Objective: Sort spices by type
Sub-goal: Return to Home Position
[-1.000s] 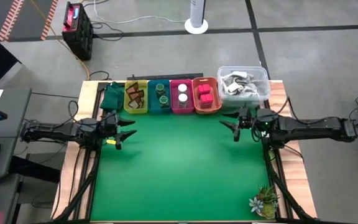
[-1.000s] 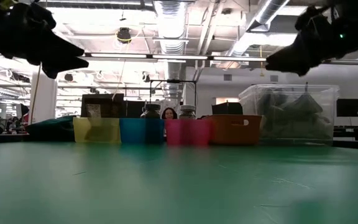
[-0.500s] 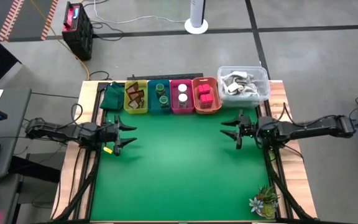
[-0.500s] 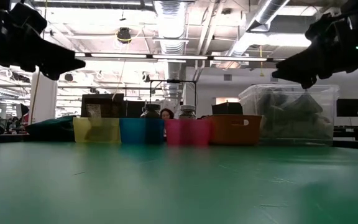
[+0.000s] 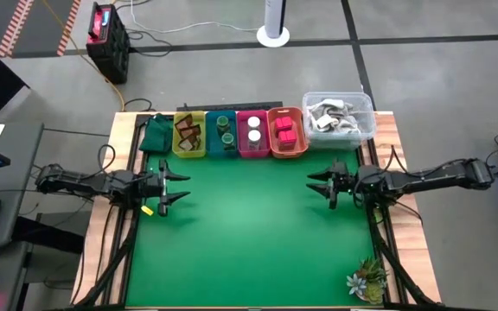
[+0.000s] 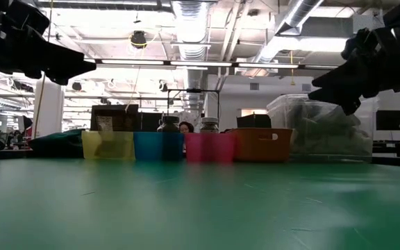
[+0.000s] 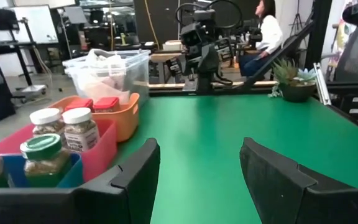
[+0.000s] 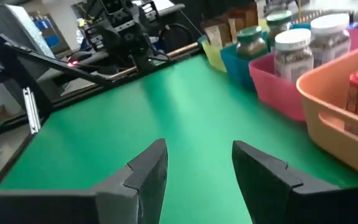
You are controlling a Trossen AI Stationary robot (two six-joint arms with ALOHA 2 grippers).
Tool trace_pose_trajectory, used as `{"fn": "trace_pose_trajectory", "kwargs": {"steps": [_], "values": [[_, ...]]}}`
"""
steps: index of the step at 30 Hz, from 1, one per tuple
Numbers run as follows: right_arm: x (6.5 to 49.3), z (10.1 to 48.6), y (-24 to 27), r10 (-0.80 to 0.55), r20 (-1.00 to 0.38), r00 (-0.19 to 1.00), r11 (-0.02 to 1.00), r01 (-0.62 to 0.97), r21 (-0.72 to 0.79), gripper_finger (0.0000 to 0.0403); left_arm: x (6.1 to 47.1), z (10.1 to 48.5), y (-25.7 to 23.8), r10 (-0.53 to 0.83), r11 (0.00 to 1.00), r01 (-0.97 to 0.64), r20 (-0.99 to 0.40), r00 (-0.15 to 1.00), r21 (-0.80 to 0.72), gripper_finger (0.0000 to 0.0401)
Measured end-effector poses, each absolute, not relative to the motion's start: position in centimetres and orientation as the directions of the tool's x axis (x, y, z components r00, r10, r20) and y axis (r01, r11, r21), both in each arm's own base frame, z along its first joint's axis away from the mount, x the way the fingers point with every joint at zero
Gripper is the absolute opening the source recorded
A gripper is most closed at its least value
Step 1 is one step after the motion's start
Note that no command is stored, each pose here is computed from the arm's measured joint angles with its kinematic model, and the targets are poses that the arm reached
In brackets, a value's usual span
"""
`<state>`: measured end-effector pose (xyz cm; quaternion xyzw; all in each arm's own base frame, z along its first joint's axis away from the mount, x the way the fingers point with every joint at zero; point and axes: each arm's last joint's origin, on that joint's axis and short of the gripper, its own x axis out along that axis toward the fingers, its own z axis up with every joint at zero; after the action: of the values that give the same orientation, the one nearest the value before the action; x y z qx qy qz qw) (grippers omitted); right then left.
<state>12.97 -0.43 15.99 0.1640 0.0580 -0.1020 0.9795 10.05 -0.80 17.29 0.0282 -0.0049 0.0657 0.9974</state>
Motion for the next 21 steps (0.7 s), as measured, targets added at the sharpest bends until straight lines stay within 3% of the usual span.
{"fn": "trace_pose_trajectory", "kwargs": {"steps": [21], "values": [[12.7,14.7,-0.6,-0.194,-0.280,0.940,0.915,0.276,0.293,0.0207,10.1,17.0,-0.8,0.134,0.991,-0.134,-0.006,0.991,0.028,0.0212]]}}
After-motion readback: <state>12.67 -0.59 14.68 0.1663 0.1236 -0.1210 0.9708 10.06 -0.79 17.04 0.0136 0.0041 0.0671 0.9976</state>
